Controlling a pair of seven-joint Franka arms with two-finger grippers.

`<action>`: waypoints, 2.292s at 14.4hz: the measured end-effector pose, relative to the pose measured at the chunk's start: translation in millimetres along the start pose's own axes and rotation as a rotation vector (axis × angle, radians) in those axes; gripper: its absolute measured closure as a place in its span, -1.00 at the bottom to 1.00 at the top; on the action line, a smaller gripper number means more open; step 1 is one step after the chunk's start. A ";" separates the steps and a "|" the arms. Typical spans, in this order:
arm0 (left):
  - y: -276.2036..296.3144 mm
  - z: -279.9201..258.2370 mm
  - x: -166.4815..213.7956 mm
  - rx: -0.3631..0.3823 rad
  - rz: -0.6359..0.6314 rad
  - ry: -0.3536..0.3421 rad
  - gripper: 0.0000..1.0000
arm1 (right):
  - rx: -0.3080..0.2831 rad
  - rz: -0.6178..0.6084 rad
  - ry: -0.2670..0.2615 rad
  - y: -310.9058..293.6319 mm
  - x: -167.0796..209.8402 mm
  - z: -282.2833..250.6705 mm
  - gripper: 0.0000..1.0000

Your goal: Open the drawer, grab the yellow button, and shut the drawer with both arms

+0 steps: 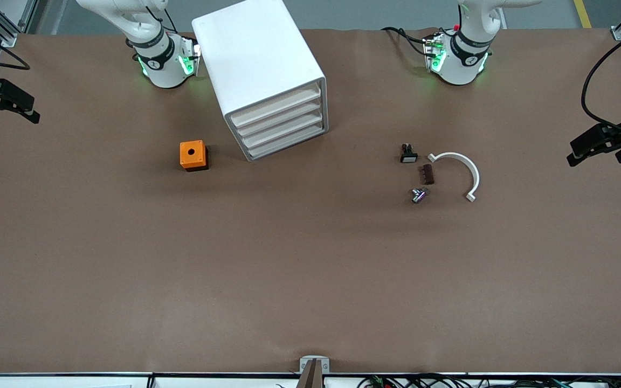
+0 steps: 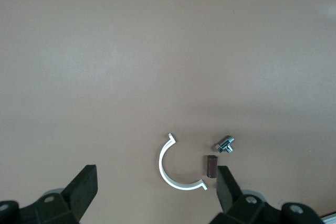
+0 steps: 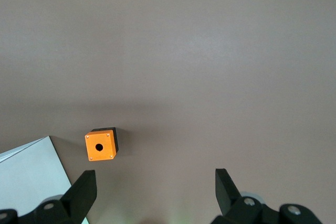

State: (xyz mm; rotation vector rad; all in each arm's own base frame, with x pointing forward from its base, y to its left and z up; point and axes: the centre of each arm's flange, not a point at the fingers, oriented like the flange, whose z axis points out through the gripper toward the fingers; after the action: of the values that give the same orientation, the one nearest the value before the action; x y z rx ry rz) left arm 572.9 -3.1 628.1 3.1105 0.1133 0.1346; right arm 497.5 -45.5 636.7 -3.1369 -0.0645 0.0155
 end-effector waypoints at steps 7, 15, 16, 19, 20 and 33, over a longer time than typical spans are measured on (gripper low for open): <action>0.3 -1.0 -0.1 0.000 0.001 0.001 -1.00 | 0.000 0.000 0.000 0.0 0.0 0.0 -1.00; 15.1 -1.3 -7.9 -0.013 -0.064 -0.049 -1.00 | 0.000 -0.006 0.000 0.6 -0.1 0.0 -1.00; 22.4 0.5 -9.6 -0.011 -0.096 -0.062 -1.00 | 0.000 -0.019 0.000 0.7 -0.1 0.0 -1.00; 37.2 15.1 -8.6 -0.001 -0.192 -0.098 -1.00 | 0.000 -0.039 0.001 0.9 -0.1 -0.1 -1.00; 42.6 24.9 -6.6 0.004 -0.230 -0.117 -1.00 | 0.000 -0.039 0.001 1.0 0.0 -0.1 -1.00; 186.0 200.0 -9.5 0.152 -0.780 -0.433 -1.00 | 0.008 -0.036 -0.009 2.2 -1.3 1.2 -1.00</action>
State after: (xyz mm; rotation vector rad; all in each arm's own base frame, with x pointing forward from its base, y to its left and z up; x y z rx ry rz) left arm 594.2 -193.8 433.5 2.8787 1.3172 -0.5711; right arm 496.3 -47.7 635.6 -3.1269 -0.1212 0.0294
